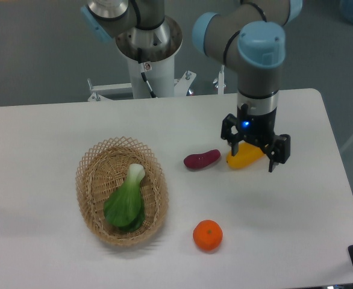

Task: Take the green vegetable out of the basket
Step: 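Move the open gripper over the basket above the bok choy leaves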

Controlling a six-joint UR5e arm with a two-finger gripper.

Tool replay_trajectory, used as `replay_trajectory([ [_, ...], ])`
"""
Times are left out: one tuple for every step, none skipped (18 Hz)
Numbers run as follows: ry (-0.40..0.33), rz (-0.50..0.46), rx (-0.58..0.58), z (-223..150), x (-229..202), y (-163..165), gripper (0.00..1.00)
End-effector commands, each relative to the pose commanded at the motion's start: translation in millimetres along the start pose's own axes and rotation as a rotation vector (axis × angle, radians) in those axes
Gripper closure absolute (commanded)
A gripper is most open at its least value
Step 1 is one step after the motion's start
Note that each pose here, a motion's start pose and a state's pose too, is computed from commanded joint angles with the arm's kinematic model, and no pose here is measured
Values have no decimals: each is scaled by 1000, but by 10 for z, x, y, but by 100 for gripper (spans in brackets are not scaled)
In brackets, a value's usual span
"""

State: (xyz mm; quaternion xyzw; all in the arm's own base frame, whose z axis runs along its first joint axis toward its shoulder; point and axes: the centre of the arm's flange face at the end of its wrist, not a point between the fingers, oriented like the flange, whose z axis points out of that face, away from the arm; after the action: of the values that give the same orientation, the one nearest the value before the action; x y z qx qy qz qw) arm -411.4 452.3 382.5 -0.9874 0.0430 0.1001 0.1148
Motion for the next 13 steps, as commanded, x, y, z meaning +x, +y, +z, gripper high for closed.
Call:
replay_trajectory([
  [7, -3, 5, 9, 120, -119, 0],
  [16, -14, 6, 39, 217, -216, 0],
  [28, -40, -2, 98, 339, -309, 0],
  [46, -61, -7, 177, 508, -417, 0],
  [62, -68, -8, 226, 686, -510, 0],
  [73, -68, -11, 248, 819, -587, 0],
  [80, -58, -16, 270, 937, -647, 0],
  [90, -44, -22, 301, 1055, -674, 0],
  [108, -27, -30, 364, 1212, -678, 0],
  [131, -8, -40, 455, 1386, -675, 0],
  [145, 11, -51, 514, 1524, -694, 0],
  [153, 26, -65, 557, 1624, -695, 0],
  [160, 43, -85, 638, 1753, -691, 0],
])
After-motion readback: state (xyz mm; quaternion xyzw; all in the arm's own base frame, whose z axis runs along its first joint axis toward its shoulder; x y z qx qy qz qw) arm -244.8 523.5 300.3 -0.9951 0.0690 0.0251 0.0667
